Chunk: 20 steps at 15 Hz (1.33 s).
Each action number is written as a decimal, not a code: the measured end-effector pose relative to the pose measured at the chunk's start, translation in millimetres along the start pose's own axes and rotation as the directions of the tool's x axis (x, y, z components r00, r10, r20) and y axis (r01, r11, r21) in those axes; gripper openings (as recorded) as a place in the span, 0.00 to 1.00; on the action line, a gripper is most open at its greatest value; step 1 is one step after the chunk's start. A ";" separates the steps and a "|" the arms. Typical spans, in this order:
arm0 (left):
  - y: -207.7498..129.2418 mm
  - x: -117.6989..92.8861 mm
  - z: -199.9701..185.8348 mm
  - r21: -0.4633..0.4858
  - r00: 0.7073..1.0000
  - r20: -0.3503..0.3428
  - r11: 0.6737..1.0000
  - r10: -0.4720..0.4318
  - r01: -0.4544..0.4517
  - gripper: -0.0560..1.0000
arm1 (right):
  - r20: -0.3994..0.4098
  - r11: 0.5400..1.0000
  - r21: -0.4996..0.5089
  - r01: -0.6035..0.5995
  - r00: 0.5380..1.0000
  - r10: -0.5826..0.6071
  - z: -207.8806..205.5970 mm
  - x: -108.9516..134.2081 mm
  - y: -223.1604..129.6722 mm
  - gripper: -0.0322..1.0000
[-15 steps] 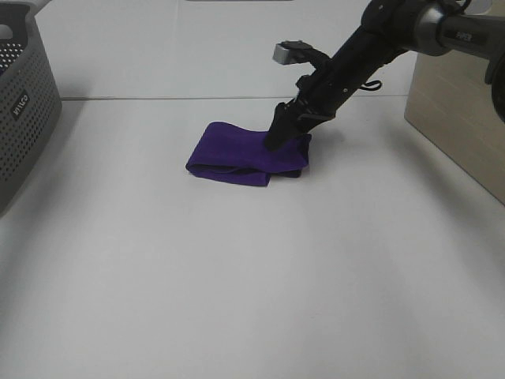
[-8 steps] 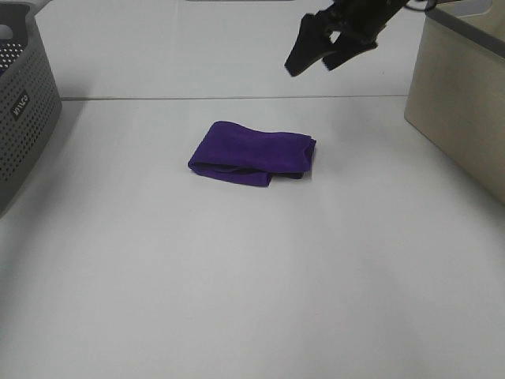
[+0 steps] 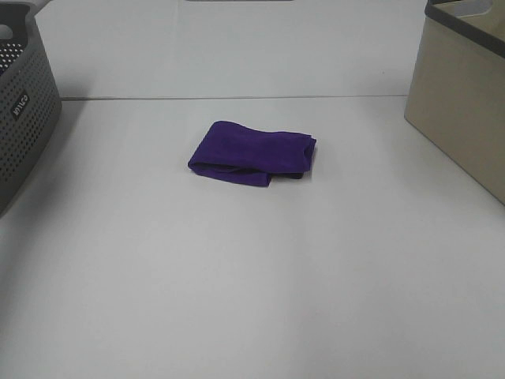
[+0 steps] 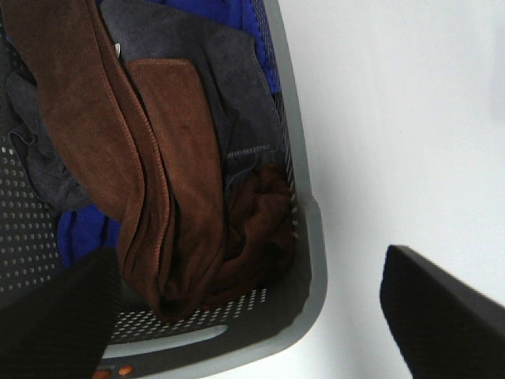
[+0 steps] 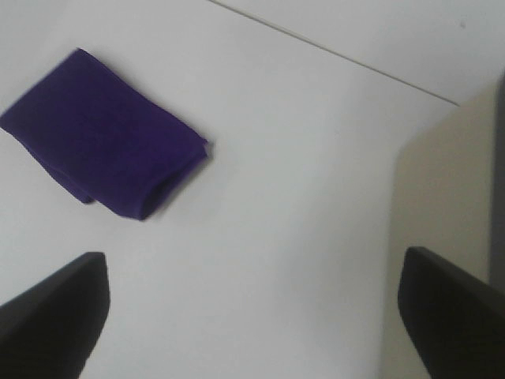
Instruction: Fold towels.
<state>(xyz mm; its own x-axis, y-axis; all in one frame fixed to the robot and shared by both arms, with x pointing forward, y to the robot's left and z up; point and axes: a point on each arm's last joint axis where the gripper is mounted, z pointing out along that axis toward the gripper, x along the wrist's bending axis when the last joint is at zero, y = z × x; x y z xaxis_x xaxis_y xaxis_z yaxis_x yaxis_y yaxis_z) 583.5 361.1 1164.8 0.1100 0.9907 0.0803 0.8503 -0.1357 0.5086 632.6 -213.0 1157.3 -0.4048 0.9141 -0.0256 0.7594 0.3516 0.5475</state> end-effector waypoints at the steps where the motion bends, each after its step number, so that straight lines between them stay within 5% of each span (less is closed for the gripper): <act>1: -6.0 -2.7 -9.6 -0.010 1.000 -0.003 1.000 0.001 -0.001 0.83 | 0.048 0.999 0.021 -0.044 0.998 0.043 -18.2 -5.8 -18.7 0.96; 5: -51.8 -20.9 -80.2 -0.110 0.998 -0.059 0.994 -0.026 0.020 0.83 | 0.140 0.954 -0.036 -0.297 0.944 0.299 -103.9 -24.2 -107.1 0.96; 7: -90.6 -35.3 -109.3 -0.155 0.997 -0.076 0.988 -0.032 0.020 0.83 | 0.169 0.942 -0.081 -0.326 0.927 0.336 -138.5 -6.7 -159.8 0.96; 8: -132.3 -49.1 -118.7 -0.163 0.996 -0.078 0.986 -0.035 0.022 0.83 | 0.174 0.939 -0.137 -0.315 0.925 0.336 -161.1 20.6 -210.7 0.96; 14: -234.1 -78.9 -111.4 -0.365 0.988 -0.140 0.931 -0.066 0.011 0.83 | 0.194 0.877 -0.427 -0.221 0.925 0.328 -161.2 70.0 -321.7 0.96; 18: -277.7 -95.5 -91.5 -0.428 0.992 -0.090 0.903 -0.088 0.041 0.83 | 0.196 0.833 -0.531 -0.153 0.935 0.297 -145.6 95.4 -382.9 0.96; 20: -291.9 -102.8 -93.0 -0.467 0.995 -0.063 0.884 -0.075 0.037 0.83 | 0.205 0.866 -0.480 -0.142 0.942 0.268 -143.0 98.4 -390.5 0.96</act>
<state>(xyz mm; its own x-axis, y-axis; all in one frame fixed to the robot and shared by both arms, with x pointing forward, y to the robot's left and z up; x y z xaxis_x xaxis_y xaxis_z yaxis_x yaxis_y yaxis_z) 276.1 297.7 1087.8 0.0132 0.9953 0.0960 0.5150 -0.0891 0.8526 223.5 -289.3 1060.6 -0.0735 0.9961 -0.0489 0.4698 0.0778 0.8793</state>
